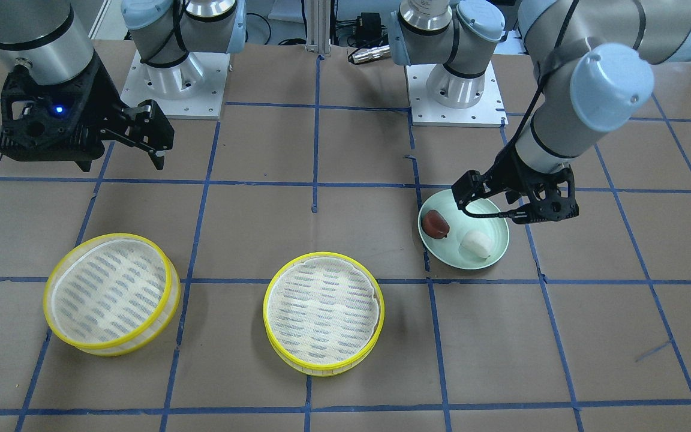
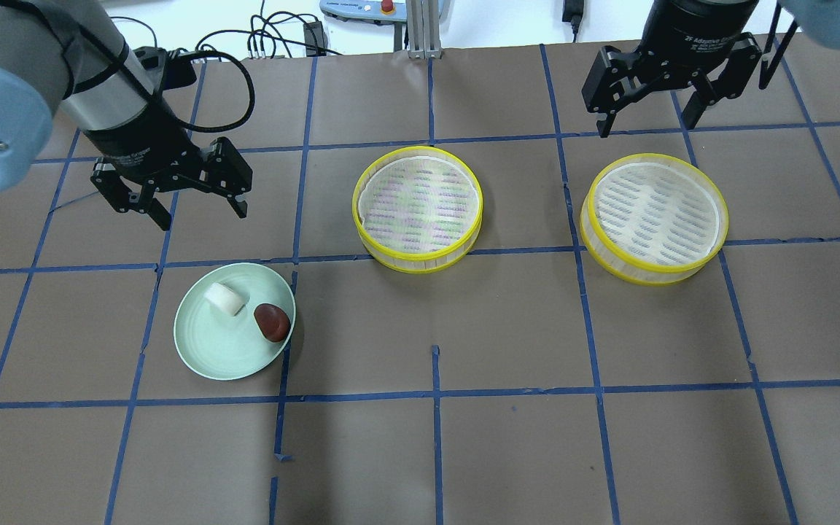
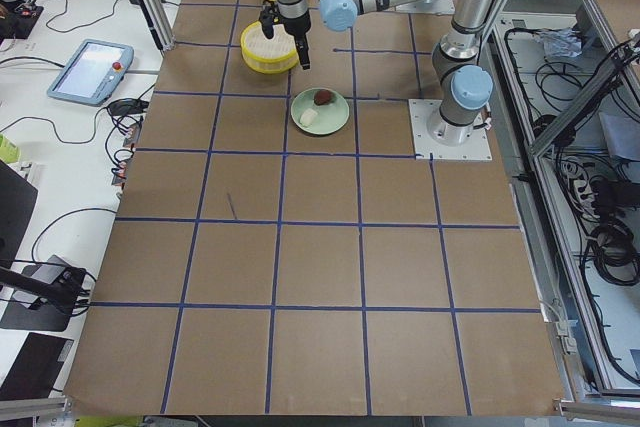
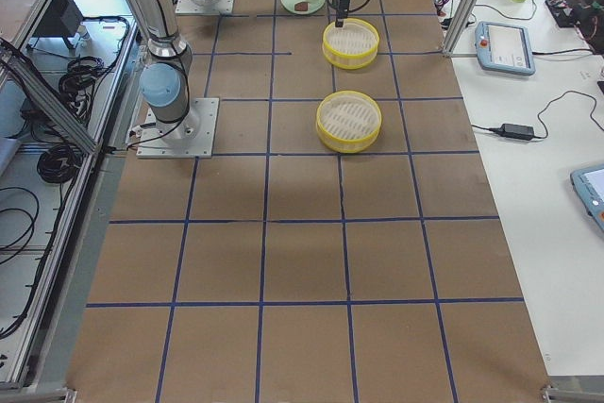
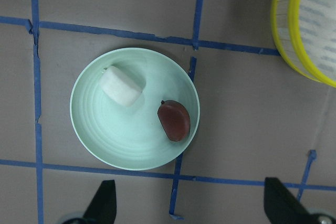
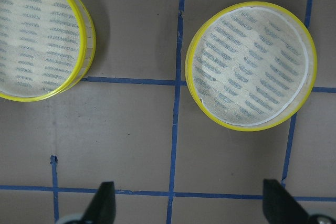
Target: Stack buns with steamer
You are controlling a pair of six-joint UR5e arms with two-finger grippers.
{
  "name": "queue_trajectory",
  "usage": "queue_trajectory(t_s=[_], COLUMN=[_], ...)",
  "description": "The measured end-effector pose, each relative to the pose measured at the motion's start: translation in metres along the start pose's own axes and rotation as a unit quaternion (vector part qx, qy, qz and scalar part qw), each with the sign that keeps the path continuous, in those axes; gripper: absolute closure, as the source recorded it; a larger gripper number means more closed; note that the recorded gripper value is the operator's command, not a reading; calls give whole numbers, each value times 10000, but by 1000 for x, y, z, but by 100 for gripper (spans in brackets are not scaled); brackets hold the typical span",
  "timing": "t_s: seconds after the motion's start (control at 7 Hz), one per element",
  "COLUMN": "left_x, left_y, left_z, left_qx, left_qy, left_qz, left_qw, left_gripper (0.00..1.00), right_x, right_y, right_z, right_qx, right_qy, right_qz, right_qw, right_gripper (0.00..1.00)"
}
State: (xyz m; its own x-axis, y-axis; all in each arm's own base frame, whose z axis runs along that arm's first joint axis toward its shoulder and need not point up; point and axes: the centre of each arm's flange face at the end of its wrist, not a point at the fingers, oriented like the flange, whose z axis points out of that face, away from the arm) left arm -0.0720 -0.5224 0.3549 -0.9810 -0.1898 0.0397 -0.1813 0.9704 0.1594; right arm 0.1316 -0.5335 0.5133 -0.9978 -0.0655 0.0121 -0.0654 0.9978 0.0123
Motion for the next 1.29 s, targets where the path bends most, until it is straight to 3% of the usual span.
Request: queue_trajectory(t_s=[0.29, 0.57, 0.86, 1.14, 1.29], left_x=[-7, -13, -19, -29, -34], left_y=[-15, -21, -30, -34, -33], left_z=[63, 129, 145, 149, 156], left_qx=[-198, -226, -79, -35, -117], left_qy=[-19, -95, -315, -713, -868], left_qz=[-329, -242, -53, -10, -19], left_qw=[9993, 9994, 9995, 9975, 9962], left_gripper=[1, 1, 1, 3, 16], right_x=[4, 11, 42, 96, 134], right_y=[-7, -20, -27, -32, -29], right_z=[3, 24, 43, 57, 72], right_qx=[13, -198, -366, -396, -454], right_qy=[51, 60, 6, 104, 121], right_qz=[-27, 23, 211, 108, 41], right_qw=[10000, 9998, 9991, 9991, 9989], right_gripper=[0, 0, 0, 0, 0])
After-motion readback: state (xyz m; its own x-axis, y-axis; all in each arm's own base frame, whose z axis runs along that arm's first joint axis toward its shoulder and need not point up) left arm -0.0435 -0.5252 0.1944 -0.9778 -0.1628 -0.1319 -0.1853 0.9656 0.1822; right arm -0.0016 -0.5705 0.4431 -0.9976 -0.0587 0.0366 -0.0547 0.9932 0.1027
